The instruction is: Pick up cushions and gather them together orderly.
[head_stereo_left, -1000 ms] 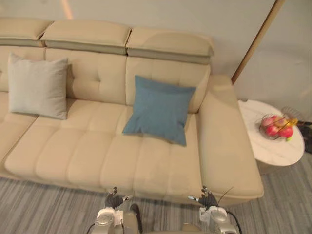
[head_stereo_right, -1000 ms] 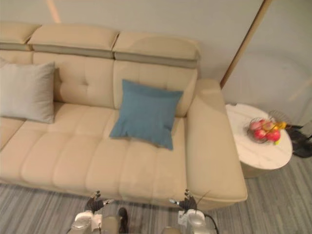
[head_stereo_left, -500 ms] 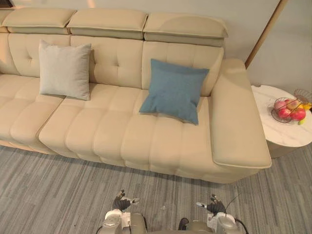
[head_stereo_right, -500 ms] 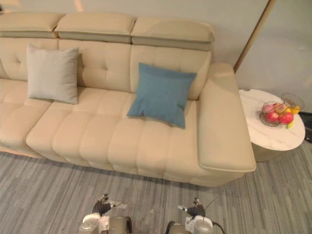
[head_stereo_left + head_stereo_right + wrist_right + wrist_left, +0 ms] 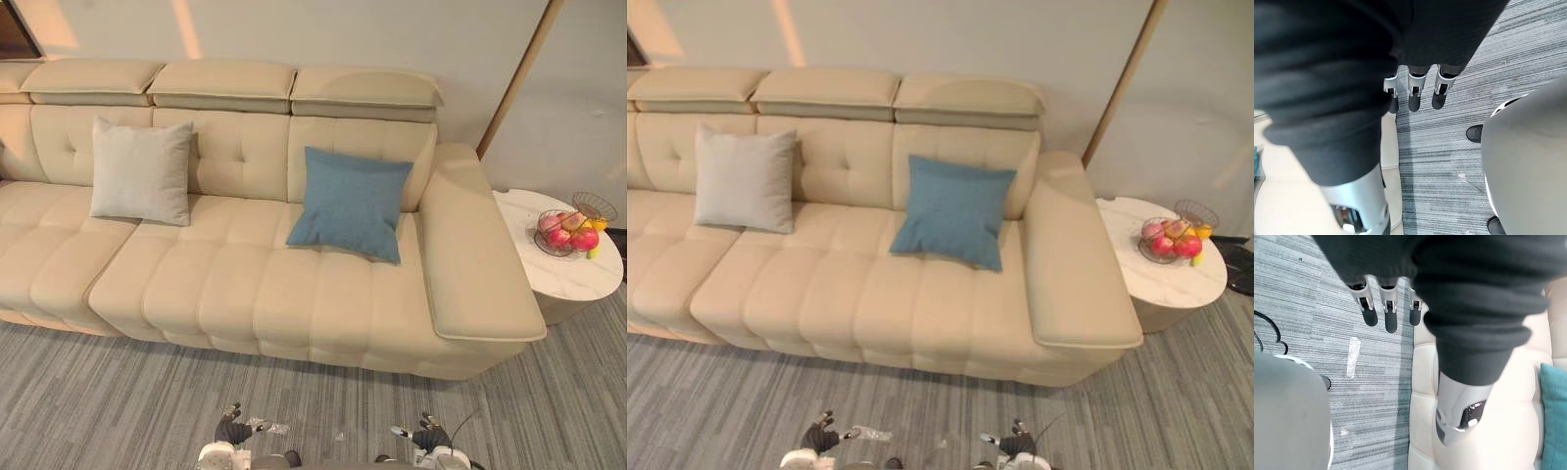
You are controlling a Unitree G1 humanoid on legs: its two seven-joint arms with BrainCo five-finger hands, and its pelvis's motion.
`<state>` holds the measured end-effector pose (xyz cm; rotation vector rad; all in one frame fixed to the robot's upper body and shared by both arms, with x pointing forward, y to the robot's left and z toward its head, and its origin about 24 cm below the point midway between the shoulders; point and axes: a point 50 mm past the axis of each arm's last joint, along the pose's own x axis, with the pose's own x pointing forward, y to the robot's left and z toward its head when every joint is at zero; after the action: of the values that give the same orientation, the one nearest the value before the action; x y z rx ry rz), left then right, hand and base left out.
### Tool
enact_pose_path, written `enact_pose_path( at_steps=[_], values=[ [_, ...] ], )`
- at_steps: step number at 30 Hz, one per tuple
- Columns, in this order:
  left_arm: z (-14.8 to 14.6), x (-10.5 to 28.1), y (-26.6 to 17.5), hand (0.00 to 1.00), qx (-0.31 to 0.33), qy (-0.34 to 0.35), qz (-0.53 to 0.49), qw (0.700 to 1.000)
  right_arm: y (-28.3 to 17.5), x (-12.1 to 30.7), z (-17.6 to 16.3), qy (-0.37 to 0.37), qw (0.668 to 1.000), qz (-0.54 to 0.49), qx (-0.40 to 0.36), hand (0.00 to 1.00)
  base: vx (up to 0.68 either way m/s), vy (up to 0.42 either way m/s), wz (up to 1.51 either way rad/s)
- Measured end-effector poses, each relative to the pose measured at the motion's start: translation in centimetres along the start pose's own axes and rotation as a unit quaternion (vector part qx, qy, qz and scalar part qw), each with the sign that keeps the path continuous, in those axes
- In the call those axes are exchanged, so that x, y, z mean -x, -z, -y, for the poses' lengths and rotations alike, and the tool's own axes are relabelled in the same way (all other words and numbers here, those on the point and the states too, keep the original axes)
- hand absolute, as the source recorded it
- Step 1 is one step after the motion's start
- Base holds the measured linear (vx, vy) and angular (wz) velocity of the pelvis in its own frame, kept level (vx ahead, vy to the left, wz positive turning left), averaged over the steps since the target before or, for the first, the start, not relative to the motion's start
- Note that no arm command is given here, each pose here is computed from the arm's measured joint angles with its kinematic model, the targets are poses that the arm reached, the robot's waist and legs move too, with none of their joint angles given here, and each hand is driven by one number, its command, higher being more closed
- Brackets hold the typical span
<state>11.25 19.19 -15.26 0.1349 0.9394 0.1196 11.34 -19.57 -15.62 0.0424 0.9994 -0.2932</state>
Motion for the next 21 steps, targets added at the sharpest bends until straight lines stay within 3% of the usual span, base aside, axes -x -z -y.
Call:
enact_pose_path(
  at_steps=[21],
  values=[
    [-0.4, 0.0, 0.9, 0.00, 0.013, 0.002, -0.034, 0.999, 0.8, 0.3, 0.3, -0.016, 1.000, -0.007, 0.010, 0.00, -0.01, -0.005, -0.11]
  ],
)
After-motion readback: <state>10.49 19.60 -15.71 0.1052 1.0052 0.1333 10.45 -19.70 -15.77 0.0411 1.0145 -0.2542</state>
